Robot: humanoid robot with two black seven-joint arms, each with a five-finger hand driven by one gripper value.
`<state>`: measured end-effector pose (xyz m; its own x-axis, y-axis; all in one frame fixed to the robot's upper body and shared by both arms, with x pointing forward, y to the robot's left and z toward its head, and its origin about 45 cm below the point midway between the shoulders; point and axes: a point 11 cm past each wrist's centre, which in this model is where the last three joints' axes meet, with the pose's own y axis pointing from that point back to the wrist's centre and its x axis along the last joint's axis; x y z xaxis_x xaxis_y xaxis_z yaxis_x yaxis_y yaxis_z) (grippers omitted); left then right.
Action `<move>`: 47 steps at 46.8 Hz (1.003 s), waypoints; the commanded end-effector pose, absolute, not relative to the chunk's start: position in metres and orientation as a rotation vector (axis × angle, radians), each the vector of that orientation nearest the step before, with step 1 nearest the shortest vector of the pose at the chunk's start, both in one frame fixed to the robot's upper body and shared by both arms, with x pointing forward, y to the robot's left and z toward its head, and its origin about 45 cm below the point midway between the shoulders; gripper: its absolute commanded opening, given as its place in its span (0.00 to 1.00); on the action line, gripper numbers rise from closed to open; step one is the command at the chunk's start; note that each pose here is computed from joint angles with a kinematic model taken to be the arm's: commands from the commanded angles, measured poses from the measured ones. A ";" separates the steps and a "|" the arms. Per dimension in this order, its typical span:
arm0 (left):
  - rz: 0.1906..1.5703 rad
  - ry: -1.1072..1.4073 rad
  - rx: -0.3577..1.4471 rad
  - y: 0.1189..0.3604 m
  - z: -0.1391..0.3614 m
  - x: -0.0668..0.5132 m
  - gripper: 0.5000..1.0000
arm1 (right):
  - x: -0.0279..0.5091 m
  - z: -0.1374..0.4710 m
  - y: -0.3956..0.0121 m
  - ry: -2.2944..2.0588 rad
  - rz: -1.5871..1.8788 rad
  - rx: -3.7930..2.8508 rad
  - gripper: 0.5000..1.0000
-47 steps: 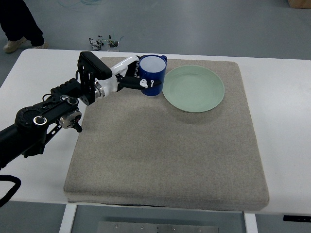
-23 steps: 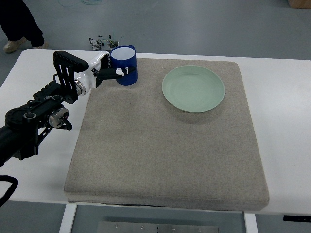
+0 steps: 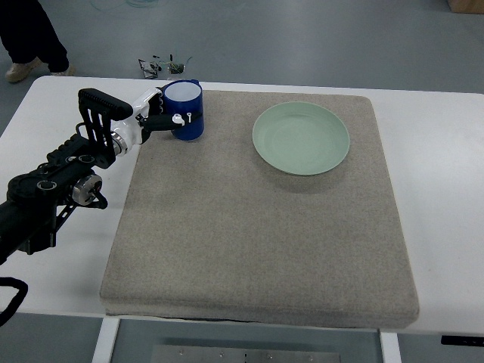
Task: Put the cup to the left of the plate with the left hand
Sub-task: 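Lower the blue mug onto the pad beside the green plate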
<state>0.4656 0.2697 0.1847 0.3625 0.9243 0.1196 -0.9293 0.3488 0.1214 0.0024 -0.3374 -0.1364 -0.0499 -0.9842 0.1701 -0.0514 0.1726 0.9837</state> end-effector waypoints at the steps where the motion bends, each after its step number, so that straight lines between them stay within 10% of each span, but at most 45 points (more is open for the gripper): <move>1: 1.202 -0.029 0.183 0.271 0.182 0.464 0.28 | 0.002 -0.136 -0.338 -1.360 -1.086 1.098 0.87; 31: 1.161 -0.044 0.225 0.265 0.170 0.456 0.41 | 0.002 -0.136 -0.338 -1.360 -1.086 1.098 0.87; 47: 1.164 -0.039 0.217 0.265 0.170 0.456 0.68 | 0.002 -0.136 -0.337 -1.359 -1.087 1.100 0.87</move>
